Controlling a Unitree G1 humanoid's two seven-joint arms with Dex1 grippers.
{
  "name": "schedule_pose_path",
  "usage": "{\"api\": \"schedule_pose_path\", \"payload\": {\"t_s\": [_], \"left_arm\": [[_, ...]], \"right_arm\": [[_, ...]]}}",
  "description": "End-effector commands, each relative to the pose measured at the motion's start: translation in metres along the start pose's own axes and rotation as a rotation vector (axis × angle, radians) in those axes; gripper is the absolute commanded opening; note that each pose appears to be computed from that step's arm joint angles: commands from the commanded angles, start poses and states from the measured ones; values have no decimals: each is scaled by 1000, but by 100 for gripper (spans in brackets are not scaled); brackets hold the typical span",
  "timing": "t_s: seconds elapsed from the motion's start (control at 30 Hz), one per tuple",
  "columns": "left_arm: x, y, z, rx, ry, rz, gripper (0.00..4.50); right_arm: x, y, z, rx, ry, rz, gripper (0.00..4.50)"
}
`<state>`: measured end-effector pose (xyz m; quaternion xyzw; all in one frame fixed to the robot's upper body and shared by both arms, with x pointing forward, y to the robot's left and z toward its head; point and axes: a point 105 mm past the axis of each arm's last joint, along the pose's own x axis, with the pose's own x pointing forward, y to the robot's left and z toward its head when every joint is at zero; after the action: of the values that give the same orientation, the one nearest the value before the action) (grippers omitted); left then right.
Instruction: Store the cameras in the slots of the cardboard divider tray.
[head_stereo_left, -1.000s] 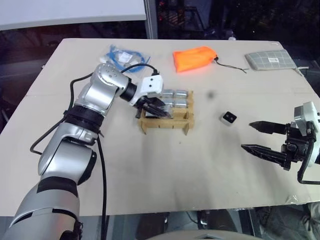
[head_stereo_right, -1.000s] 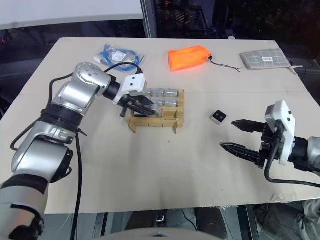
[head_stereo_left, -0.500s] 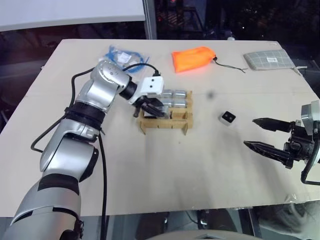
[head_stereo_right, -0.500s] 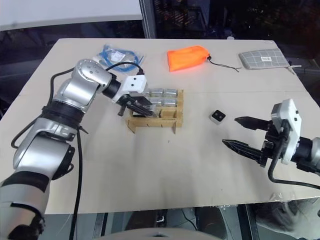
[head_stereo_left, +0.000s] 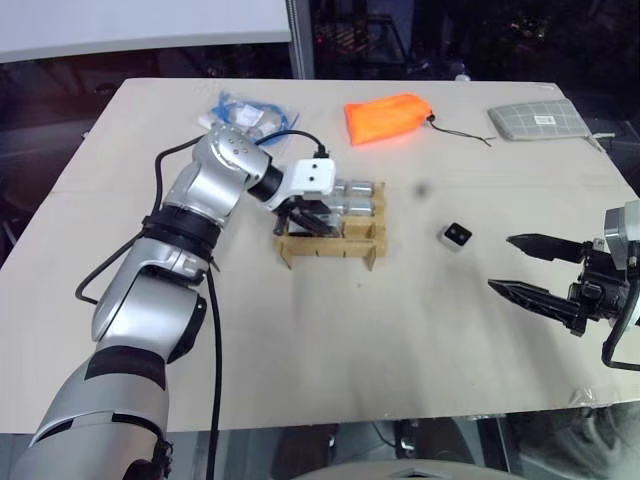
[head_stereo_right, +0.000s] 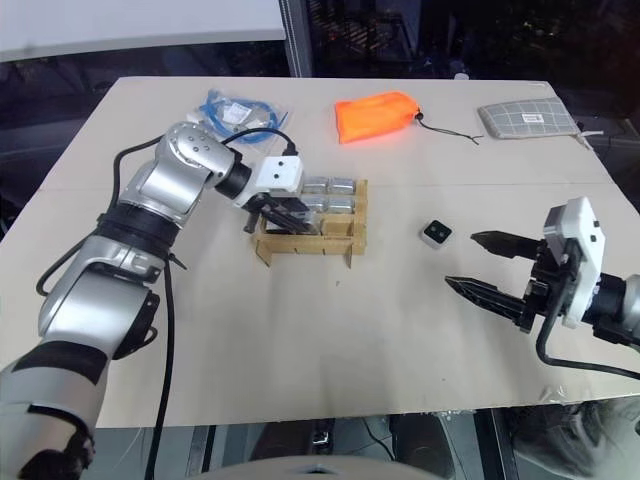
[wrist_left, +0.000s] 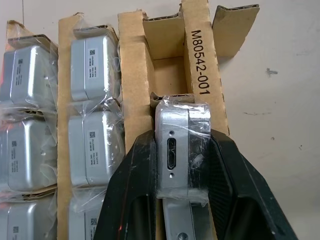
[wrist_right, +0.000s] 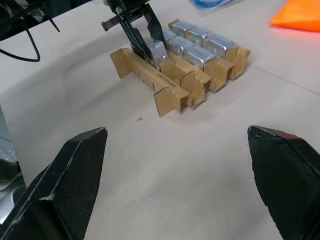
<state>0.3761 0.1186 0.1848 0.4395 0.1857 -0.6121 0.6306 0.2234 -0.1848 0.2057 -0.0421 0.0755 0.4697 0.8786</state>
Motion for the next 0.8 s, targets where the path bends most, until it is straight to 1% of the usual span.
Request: {"api": "schedule_pose_path", "payload": {"t_s": [0.03,0.07,0.1,0.13,0.23,0.33,0.47,0.5,0.57,0.63,0.7,0.8], "left_arm": [[-4,2,-1,34,22,13,180],[-5,2,0,34,16,20,198],[-5,3,1,37,10,29,259],[-4,4,3,34,1,35,309],[-4,12,8,1,-39,87,445],[-5,15,11,-9,-51,102,445],[-18,27,38,-40,-209,162,445],[-23,28,49,-50,-279,161,445],[-42,22,78,-70,-496,113,445],[-55,9,92,-89,-624,40,445],[-67,-9,90,-132,-701,-39,445],[-75,-31,80,-134,-736,-58,445]], "right_arm": [[0,3,7,-37,-23,2,450],[0,3,7,-38,-24,1,450],[0,3,7,-38,-25,1,450],[0,3,7,-38,-25,0,450],[0,3,6,-38,-23,1,450],[0,2,6,-39,-22,2,450],[0,0,5,-44,-18,-10,450],[0,-2,4,-44,-16,-19,450],[1,-8,0,-51,-12,-60,450],[4,-14,-3,-60,-16,-95,450],[11,-22,-9,-74,-18,-135,450],[20,-34,-22,-83,-8,-181,450]]}}
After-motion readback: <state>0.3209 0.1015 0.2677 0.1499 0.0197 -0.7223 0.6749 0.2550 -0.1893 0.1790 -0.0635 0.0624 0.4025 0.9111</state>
